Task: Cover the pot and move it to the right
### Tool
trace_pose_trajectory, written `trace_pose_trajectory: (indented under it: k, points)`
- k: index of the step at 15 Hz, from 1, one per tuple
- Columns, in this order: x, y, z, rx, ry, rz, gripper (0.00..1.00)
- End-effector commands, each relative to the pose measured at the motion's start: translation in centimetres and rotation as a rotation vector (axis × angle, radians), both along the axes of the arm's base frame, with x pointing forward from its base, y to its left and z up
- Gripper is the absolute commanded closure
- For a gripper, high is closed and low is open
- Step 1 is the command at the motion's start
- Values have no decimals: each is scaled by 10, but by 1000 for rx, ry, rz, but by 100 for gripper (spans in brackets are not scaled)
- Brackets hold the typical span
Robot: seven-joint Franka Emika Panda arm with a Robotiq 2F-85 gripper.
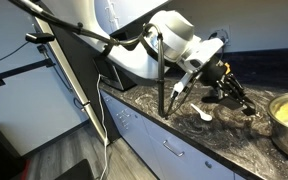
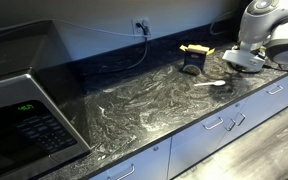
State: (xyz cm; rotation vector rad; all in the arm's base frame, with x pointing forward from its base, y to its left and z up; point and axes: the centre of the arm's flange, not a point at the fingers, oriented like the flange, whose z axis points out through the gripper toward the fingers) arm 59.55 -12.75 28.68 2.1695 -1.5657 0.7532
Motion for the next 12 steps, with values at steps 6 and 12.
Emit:
trace_pose_trajectory:
  k: [6,12]
  points:
    - [1,-7,49,64,111,96,1]
    - [-43,-1,93,80,318,343,0]
